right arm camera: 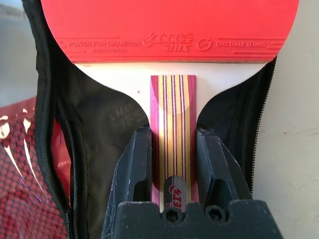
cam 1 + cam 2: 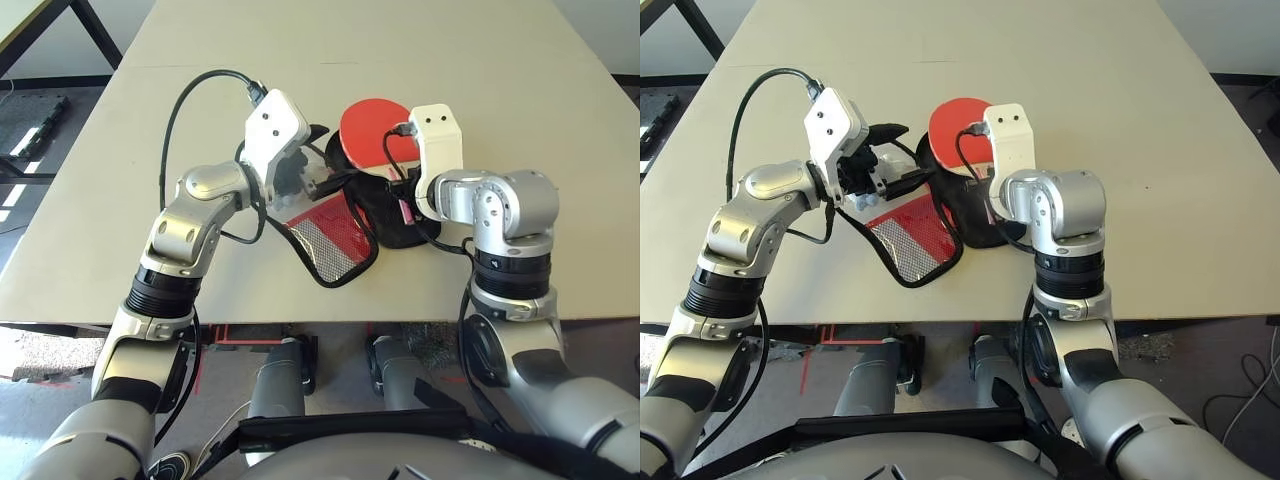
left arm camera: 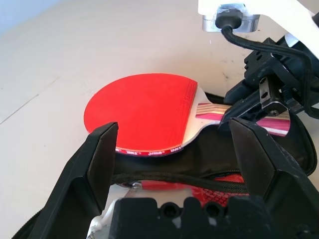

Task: Store the ping-pong paddle in its case and zip it.

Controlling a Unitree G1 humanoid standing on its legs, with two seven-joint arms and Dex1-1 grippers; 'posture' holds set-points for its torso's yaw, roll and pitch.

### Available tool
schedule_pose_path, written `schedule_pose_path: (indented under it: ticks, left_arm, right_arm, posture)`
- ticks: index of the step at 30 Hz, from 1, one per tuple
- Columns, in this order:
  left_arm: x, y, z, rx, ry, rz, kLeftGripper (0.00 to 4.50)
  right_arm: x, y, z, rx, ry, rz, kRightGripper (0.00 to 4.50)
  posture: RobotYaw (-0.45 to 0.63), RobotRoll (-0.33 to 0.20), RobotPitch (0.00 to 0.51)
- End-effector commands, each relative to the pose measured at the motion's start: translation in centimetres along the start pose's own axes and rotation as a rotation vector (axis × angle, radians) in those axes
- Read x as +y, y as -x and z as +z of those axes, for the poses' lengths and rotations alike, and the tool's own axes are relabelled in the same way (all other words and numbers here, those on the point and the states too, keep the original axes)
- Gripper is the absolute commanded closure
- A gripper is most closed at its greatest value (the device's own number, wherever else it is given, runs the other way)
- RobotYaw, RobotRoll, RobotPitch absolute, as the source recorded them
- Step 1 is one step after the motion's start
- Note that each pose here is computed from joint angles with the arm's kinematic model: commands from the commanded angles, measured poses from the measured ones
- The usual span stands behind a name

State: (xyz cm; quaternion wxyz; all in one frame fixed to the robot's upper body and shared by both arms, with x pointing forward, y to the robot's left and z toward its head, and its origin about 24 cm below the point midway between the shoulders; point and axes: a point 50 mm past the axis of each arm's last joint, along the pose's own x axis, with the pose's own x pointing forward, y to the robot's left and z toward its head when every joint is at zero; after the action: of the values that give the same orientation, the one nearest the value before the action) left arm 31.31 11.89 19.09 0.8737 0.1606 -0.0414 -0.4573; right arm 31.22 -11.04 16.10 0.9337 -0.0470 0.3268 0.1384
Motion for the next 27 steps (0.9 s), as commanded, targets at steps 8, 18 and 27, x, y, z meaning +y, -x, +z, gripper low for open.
schedule_pose_path:
  ticks: [8, 18, 27]
  left_arm:
    - [-0.3, 0.2, -0.2, 0.013, -0.002, 0.006, 0.0]
    - [-0.4, 0.1, -0.3, 0.013, -0.002, 0.002, 0.0]
    - [-0.5, 0.0, -0.3, 0.013, -0.002, -0.004, 0.0]
  right_arm:
    - [-0.1, -0.6, -0.7, 0.07, 0.038, 0.031, 3.47]
    - [0.4, -0.9, -1.3, 0.095, 0.015, 0.04, 3.47]
    - [0.2, -1.0, -1.8, 0.104, 0.005, 0.006, 3.47]
  posture:
    - [0.0, 0.0, 0.201]
    - [0.0, 0.0, 0.201]
    - [0.0, 0.0, 0.207]
